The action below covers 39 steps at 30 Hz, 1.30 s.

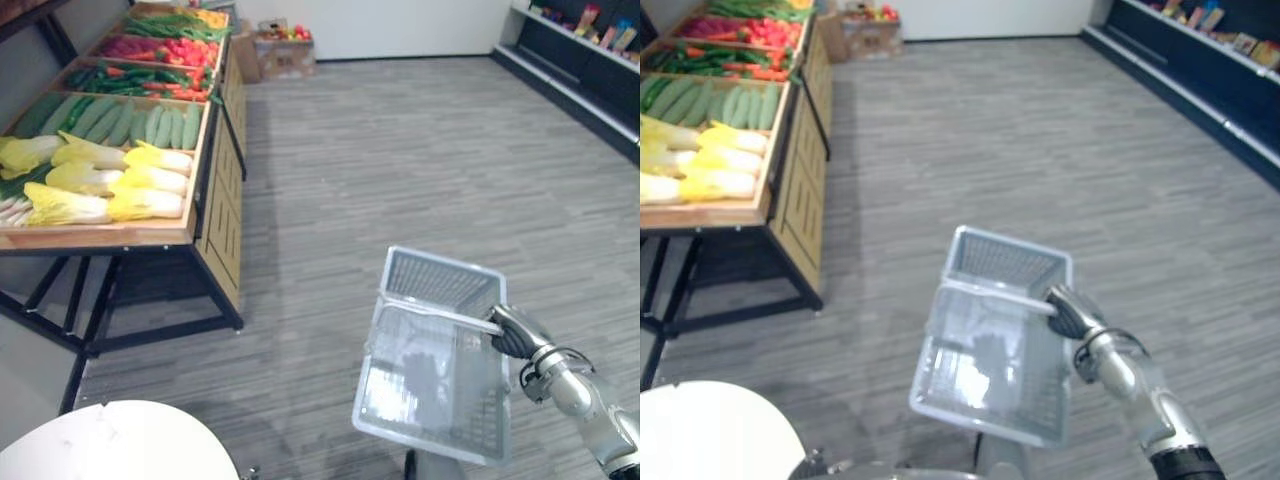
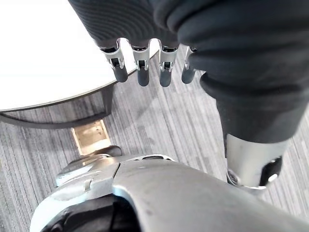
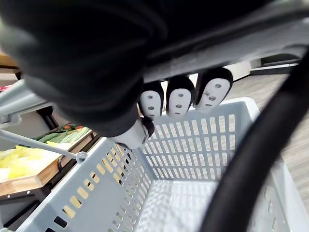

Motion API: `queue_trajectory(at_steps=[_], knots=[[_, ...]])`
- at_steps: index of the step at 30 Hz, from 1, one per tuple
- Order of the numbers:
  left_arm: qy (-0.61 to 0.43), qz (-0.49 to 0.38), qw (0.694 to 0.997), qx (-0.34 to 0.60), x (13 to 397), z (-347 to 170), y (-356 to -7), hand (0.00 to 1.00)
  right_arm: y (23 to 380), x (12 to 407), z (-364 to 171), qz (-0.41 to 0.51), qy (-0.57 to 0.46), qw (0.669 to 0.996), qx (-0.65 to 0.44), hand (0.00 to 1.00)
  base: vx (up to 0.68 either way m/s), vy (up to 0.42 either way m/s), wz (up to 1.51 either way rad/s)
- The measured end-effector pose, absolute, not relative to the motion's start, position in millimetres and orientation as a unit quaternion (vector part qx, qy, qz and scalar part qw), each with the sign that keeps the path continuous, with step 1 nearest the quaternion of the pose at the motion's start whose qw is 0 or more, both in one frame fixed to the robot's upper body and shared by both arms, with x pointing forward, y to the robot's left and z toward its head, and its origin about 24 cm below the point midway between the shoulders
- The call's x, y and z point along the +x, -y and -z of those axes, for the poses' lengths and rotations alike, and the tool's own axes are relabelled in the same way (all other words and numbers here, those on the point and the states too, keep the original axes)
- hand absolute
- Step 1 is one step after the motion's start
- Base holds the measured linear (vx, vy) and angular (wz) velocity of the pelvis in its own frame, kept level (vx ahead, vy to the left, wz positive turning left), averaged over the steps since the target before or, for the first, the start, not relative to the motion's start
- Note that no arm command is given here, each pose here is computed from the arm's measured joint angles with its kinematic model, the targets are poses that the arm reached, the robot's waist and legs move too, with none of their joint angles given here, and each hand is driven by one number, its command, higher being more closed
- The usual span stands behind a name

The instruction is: Pick vegetable in the basket

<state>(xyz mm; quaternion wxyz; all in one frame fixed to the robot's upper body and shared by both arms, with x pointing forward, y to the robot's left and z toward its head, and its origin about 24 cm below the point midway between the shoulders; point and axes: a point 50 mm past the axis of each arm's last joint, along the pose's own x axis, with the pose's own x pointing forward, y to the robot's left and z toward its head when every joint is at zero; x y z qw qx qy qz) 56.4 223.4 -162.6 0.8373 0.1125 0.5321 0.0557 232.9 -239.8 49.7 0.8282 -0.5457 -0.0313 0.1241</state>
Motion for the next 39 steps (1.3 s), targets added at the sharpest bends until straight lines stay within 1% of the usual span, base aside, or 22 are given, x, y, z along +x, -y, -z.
queue_trajectory(at_steps=[5, 8, 11, 12, 13, 15, 16, 18, 21, 24, 27, 28, 29, 31, 33, 35, 39], knots=[[-0.527, -0.053, 0.840, 0.117, 63, 162, -224, 0.00, 233, 241, -57, -0.111, 0.056, 0.834, -0.537, 1.00, 0.18, -0.022, 0.03], [-0.517, -0.046, 0.845, 0.132, 70, 160, -225, 0.00, 240, 242, -61, -0.089, 0.058, 0.835, -0.541, 1.00, 0.37, -0.161, 0.27], [-0.521, -0.046, 0.840, 0.143, 69, 159, -229, 0.00, 249, 241, -63, -0.068, 0.047, 0.834, -0.546, 1.00, 0.51, -0.307, 0.46], [-0.530, -0.043, 0.836, 0.132, 64, 162, -221, 0.00, 258, 238, -62, -0.053, 0.033, 0.833, -0.550, 1.00, 0.63, -0.368, 0.49], [-0.533, -0.043, 0.835, 0.127, 63, 164, -217, 0.00, 260, 237, -61, -0.049, 0.026, 0.834, -0.549, 1.00, 0.67, -0.429, 0.28], [-0.528, -0.047, 0.842, 0.104, 66, 165, -206, 0.00, 261, 238, -59, -0.048, 0.020, 0.835, -0.548, 1.00, 0.72, -0.443, 0.04], [-0.526, -0.064, 0.842, 0.101, 67, 164, -211, 0.00, 262, 237, -58, -0.047, 0.014, 0.835, -0.547, 1.00, 0.72, -0.371, -0.01], [-0.522, -0.068, 0.844, 0.100, 70, 163, -212, 0.00, 264, 236, -57, -0.041, 0.008, 0.836, -0.548, 1.00, 0.61, -0.274, -0.19], [-0.500, -0.073, 0.857, 0.106, 80, 159, -214, 0.00, 267, 236, -59, -0.030, 0.010, 0.836, -0.548, 1.00, 0.63, -0.187, -0.42], [-0.486, -0.074, 0.865, 0.104, 86, 157, -213, 0.00, 266, 238, -62, -0.023, 0.020, 0.843, -0.537, 1.00, 0.48, 0.032, -0.49], [-0.497, -0.070, 0.860, 0.095, 77, 160, -205, 0.00, 271, 230, -56, -0.023, 0.004, 0.845, -0.535, 1.00, 0.48, 0.171, -0.15], [-0.500, -0.073, 0.858, 0.093, 76, 160, -205, 0.00, 265, 228, -47, -0.026, -0.006, 0.854, -0.520, 1.00, 0.44, 0.171, 0.15], [-0.495, -0.083, 0.860, 0.097, 76, 158, -212, 0.00, 257, 225, -43, -0.041, -0.003, 0.855, -0.517, 1.00, 0.49, 0.170, 0.18], [-0.483, -0.100, 0.866, 0.088, 83, 156, -215, 0.00, 252, 227, -48, -0.045, 0.011, 0.855, -0.516, 1.00, 0.36, 0.111, 0.02], [-0.493, -0.127, 0.858, 0.066, 77, 158, -215, 0.00, 248, 229, -48, -0.052, 0.016, 0.856, -0.515, 1.00, 0.33, 0.109, 0.01], [-0.507, -0.134, 0.849, 0.065, 67, 160, -214, 0.00, 243, 230, -46, -0.063, 0.022, 0.858, -0.510, 1.00, 0.26, 0.137, 0.11], [-0.540, -0.132, 0.826, 0.089, 45, 163, -224, 0.00, 228, 228, -35, -0.082, 0.021, 0.869, -0.487, 1.00, 0.30, 0.139, 0.00]])
